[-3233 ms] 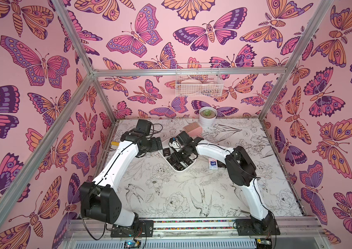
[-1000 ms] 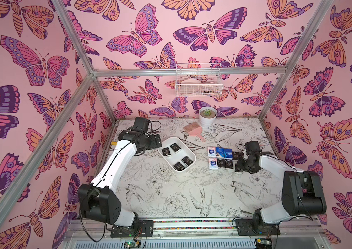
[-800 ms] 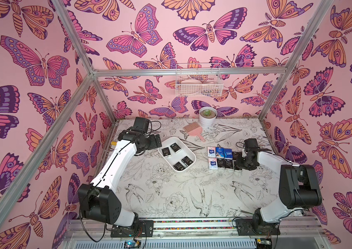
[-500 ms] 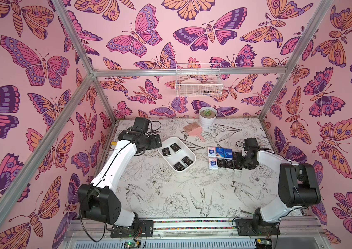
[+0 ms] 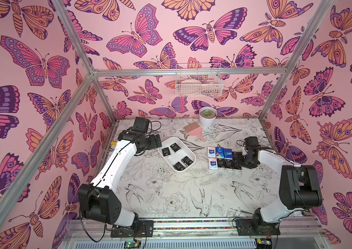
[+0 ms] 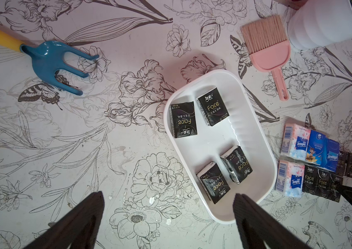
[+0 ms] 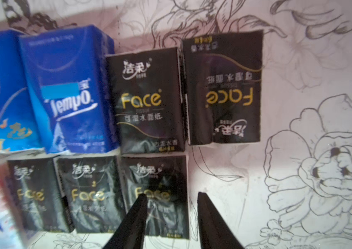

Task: Take the pocket tissues out of the storage box
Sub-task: Place the pocket tissues at the center of the board, then pick up the pocket tissues from the storage box.

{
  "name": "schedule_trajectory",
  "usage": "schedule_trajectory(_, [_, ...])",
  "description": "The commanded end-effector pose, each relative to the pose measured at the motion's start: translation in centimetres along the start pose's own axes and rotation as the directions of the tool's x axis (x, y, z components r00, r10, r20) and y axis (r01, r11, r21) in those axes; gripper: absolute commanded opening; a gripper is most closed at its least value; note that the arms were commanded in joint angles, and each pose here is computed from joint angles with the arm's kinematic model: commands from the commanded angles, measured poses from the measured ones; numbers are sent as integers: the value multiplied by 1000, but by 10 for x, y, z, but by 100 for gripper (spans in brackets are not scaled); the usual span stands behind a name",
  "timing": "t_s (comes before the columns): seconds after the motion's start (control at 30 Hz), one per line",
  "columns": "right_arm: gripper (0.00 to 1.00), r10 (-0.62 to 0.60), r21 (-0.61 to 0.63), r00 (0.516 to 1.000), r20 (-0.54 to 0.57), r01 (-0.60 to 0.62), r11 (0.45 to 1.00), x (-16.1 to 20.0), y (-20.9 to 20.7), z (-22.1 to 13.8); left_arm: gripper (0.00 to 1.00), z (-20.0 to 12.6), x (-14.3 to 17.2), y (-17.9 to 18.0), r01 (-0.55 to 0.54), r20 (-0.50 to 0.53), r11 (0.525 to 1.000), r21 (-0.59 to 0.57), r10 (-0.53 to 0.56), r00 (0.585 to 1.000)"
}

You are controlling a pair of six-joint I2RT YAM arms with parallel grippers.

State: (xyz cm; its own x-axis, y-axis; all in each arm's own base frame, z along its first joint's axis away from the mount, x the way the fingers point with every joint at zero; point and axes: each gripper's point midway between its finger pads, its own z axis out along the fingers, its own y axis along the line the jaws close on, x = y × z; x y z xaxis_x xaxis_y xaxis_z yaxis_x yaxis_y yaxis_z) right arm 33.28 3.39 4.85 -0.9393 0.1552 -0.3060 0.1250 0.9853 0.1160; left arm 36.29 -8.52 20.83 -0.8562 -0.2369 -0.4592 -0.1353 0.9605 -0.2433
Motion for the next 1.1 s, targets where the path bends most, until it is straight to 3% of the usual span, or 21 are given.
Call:
schedule_trajectory(0.0, [43,-11,-10,998,63,12,1000,-16,3,-29,100,-7,1,2,-14,0,1000,-6,14,1000])
schedule_trajectory(0.1, [44,-37,-66,993,110,45,997,-24,19,-44,100,-6,1,3,-15,0,1000,-11,15,1000])
schedule_trajectory(0.2, [48,-125,-174,975,186,158,972,-31,68,-61,100,-2,4,5,-10,-13,1000,-19,10,1000])
schedule_trajectory(0.33, [51,-281,-287,915,290,363,887,-35,161,-81,100,6,8,4,-8,-37,1000,-25,7,999])
schedule_trajectory(0.47, [52,-405,-320,852,333,506,801,-30,248,-84,100,10,11,3,-11,-48,999,-33,9,999])
schedule_trajectory(0.73, [53,-378,-522,872,310,489,699,-25,383,-48,100,4,16,6,-13,-45,999,-39,11,999])
schedule_trajectory(0.87, [53,-400,-571,876,269,480,666,-14,423,-24,100,1,17,9,-18,-43,998,-52,15,999])
schedule_trajectory(1.07, [53,-377,-617,900,219,427,661,-2,446,10,100,1,19,10,-20,-46,998,-54,18,999])
